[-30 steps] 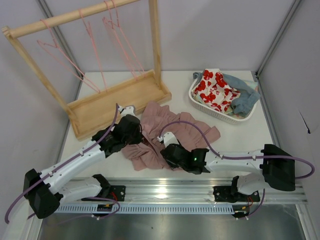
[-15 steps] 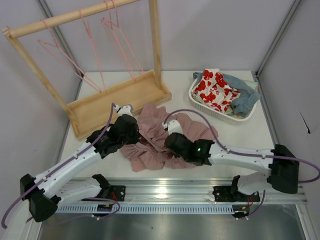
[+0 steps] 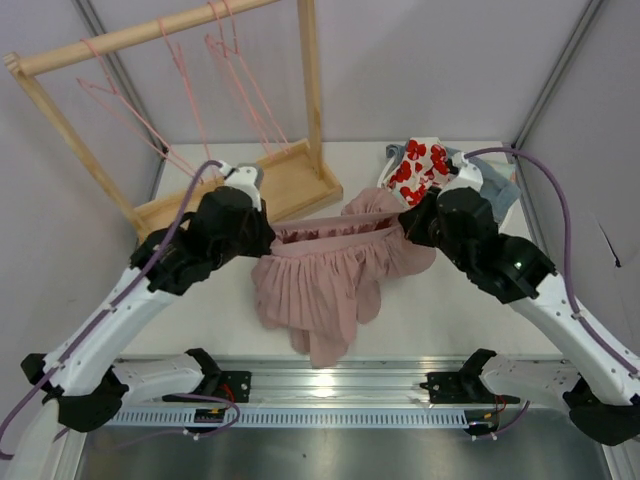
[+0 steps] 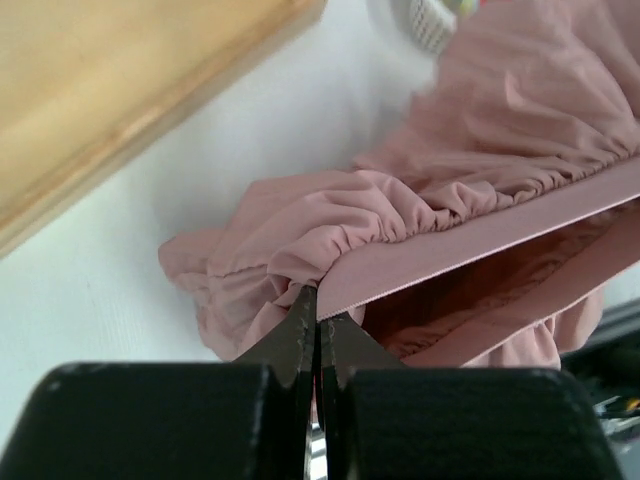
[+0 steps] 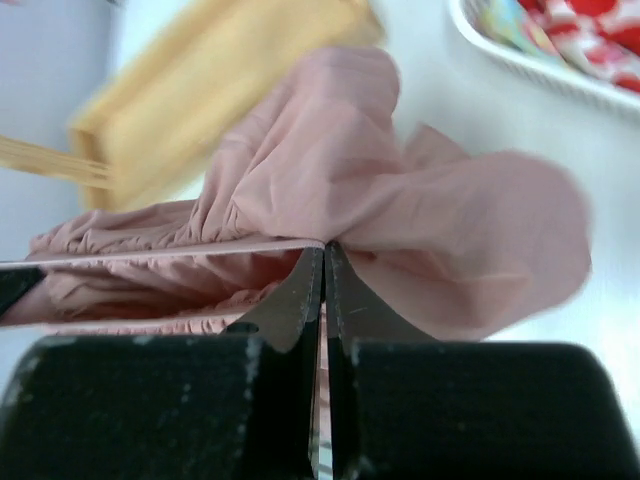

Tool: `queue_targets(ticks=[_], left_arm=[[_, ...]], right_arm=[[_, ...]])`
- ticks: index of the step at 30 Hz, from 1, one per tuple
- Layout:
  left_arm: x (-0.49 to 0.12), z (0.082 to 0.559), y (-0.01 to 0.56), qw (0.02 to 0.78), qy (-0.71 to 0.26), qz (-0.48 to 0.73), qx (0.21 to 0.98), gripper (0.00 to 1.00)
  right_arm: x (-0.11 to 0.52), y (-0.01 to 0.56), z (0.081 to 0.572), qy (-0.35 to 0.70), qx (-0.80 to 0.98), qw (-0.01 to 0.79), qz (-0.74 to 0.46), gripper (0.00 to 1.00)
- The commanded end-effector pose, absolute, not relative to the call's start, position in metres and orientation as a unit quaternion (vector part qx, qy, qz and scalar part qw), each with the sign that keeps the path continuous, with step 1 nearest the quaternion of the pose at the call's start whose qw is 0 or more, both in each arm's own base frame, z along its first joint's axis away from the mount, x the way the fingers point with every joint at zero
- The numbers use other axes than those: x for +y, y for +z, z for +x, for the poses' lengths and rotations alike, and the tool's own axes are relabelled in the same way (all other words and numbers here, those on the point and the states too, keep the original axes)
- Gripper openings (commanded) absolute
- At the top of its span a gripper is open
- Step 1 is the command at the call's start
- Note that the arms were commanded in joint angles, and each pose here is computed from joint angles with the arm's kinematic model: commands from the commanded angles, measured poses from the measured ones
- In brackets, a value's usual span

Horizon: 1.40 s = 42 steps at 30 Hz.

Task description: Place the skirt on the hanger

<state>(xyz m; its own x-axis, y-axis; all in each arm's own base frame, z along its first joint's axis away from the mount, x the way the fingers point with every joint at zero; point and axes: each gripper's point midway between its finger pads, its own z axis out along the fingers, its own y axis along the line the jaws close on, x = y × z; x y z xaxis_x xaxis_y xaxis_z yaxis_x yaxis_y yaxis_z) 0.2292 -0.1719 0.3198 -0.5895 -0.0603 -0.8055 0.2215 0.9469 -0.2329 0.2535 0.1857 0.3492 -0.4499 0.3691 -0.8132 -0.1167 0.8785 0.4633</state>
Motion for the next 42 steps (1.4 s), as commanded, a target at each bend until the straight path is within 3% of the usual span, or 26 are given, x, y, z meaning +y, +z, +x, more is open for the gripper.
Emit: queue_targets(ticks=[1,9,29,34,35,38,42], left_arm=[[-0.175,0.223,0.245,0.362,-0.1,0.111,0.92,0.02],[-0.203,0.224,0.181,0.33,-0.155,0.068,0.929,0.01],[-0.22,0.242,0.11,0.351,-0.183,0.022,0.918,0.09],[-0.212,0.243,0.122,0.367,-0.172,0.019,0.914,0.25],[-0.21,0.242,0.127,0.369,-0.169,0.02,0.914,0.31],[-0.203,0.238,0.137,0.376,-0.165,0.031,0.911,0.6],[-0.199,0.238,0.173,0.397,-0.166,0.053,0.901,0.77]], right_arm=[[0.17,0.281,0.253,0.183,0.876,0.438,0.092,0.0],[0.173,0.199,0.243,0.174,0.909,0.369,0.085,0.0],[0.206,0.129,0.27,0.205,0.921,0.331,0.015,0.0],[0.206,0.123,0.27,0.209,0.925,0.316,0.023,0.0],[0.206,0.123,0.27,0.21,0.926,0.314,0.024,0.0],[0.204,0.126,0.27,0.205,0.927,0.314,0.03,0.0],[0.198,0.129,0.271,0.185,0.932,0.309,0.04,0.0]])
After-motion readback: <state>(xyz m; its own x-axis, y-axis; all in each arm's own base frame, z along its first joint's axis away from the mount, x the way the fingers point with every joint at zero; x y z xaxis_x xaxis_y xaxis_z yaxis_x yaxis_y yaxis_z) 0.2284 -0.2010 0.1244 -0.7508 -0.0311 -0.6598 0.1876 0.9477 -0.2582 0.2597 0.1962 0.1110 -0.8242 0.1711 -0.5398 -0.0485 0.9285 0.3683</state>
